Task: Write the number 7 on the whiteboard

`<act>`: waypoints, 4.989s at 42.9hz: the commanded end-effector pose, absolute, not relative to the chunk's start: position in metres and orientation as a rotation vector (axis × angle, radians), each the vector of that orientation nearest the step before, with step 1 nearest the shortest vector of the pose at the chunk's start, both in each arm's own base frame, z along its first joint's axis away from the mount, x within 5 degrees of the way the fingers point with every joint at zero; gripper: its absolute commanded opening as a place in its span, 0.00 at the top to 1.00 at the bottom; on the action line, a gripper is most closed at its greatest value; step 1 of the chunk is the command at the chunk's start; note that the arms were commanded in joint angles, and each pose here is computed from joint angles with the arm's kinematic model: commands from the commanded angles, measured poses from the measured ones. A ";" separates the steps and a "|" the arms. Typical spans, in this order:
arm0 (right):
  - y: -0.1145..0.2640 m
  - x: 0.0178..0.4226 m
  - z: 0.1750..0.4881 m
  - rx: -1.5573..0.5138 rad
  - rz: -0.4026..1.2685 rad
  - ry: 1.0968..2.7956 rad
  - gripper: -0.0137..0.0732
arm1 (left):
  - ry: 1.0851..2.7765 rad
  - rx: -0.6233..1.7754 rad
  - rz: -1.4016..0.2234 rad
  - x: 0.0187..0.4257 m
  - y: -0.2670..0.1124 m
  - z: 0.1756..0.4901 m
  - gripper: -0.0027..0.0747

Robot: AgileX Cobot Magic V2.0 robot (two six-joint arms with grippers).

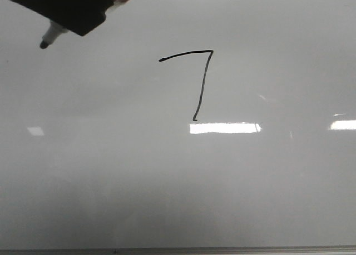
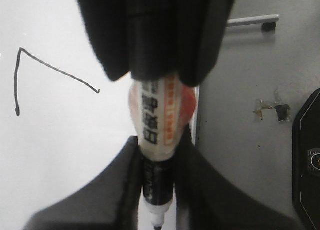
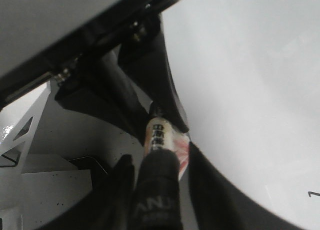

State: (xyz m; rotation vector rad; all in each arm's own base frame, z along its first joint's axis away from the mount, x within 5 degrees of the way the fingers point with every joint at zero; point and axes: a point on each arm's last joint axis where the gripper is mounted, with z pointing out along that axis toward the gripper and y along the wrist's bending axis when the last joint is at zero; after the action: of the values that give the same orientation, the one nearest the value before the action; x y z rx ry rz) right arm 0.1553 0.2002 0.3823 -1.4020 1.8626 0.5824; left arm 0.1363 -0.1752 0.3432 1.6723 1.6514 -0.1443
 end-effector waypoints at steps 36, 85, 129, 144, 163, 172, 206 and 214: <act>0.034 0.083 0.313 -0.276 0.335 1.814 0.90 | 2.270 0.198 0.079 0.220 0.004 0.315 0.91; 0.032 0.085 0.297 -0.254 0.322 1.822 0.92 | 2.127 -0.013 0.119 0.309 0.031 0.238 0.91; 0.032 0.085 0.297 -0.256 0.323 1.827 0.92 | 2.193 0.010 0.094 0.303 0.029 0.251 0.32; 0.032 0.085 0.297 -0.255 0.323 1.825 0.92 | 2.067 0.047 0.114 0.260 0.023 0.306 0.25; 0.032 0.085 0.297 -0.256 0.323 1.826 0.92 | 1.785 0.138 0.052 0.142 -0.004 0.341 0.69; 0.032 0.085 0.297 -0.256 0.323 1.826 0.92 | 1.655 0.145 0.047 0.098 -0.005 0.338 0.99; 0.032 0.085 0.297 -0.256 0.323 1.826 0.92 | 1.560 0.139 0.052 0.076 -0.005 0.344 0.99; 0.032 0.085 0.297 -0.256 0.323 1.826 0.92 | 1.477 0.128 0.076 0.069 -0.003 0.331 0.99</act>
State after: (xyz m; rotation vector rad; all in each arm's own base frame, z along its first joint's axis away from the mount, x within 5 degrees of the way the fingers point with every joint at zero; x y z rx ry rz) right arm 0.0819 0.0340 0.2822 -0.3008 1.9131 0.3276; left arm 0.0741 -0.0043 0.3220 0.1513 1.6198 0.0658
